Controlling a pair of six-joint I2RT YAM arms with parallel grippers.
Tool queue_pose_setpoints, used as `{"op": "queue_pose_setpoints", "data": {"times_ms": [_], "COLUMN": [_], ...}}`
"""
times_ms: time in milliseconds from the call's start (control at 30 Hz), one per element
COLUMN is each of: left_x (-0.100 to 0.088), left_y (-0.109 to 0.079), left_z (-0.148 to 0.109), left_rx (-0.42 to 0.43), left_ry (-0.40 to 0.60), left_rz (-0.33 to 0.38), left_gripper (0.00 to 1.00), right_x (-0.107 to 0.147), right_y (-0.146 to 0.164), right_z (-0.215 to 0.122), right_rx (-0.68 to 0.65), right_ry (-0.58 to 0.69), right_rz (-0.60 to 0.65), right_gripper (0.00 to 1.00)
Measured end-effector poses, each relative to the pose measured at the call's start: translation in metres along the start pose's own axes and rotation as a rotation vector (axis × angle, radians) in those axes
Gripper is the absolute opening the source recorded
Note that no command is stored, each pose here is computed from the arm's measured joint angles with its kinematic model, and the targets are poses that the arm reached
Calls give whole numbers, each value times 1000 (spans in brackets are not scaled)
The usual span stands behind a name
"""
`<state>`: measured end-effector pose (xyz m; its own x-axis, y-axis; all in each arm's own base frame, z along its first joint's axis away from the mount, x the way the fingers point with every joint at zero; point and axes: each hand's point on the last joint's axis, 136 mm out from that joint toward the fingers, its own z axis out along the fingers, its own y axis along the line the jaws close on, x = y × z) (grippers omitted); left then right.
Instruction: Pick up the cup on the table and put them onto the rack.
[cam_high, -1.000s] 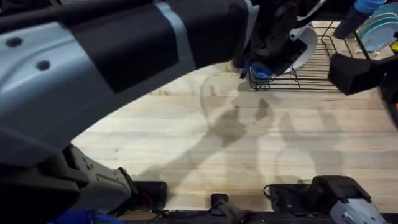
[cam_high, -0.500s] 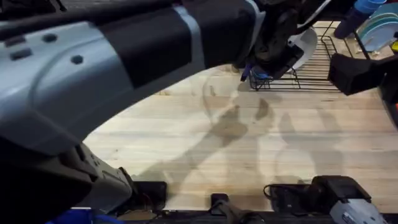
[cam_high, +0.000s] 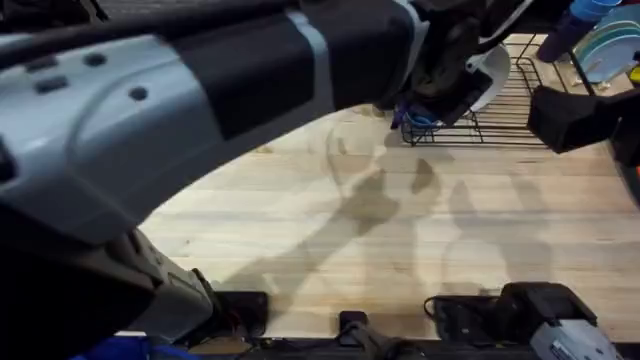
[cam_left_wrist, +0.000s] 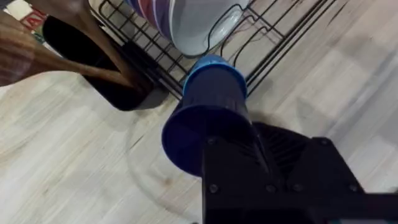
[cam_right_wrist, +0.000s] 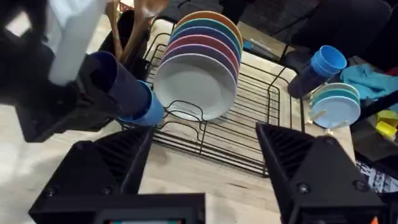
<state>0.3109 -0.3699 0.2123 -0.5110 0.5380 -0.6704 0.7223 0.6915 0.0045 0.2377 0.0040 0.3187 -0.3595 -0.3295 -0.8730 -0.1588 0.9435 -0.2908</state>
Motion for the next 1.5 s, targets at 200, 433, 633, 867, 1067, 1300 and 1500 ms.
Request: {"op": "queue_pose_setpoints", "data": {"times_ms": [200,433,633,867,1067,1300,1500], "left_x": [8,3,9,12,11,10,10], "left_y": [-3,-3,-4,-4,-4,-4,-4], "left_z": [14,15,30,41,41,41,41], "left_rx": [11,12,11,10,11,11,11], "left_ry": [32,13,37,44,38,37,37], "left_rz": [1,0,1,2,1,-2,-2], "left_gripper": [41,42,42,42,60,254,360], "right_x": [0,0,0,0,0,0,0], "right_y": [0,0,0,0,0,0,0], "right_z": [0,0,0,0,0,0,0], "right_rx": [0,0,0,0,0,0,0], "right_ry": [0,0,0,0,0,0,0], "right_rz": [0,0,0,0,0,0,0], "right_gripper": [996,996,996,996,996,996,996]}}
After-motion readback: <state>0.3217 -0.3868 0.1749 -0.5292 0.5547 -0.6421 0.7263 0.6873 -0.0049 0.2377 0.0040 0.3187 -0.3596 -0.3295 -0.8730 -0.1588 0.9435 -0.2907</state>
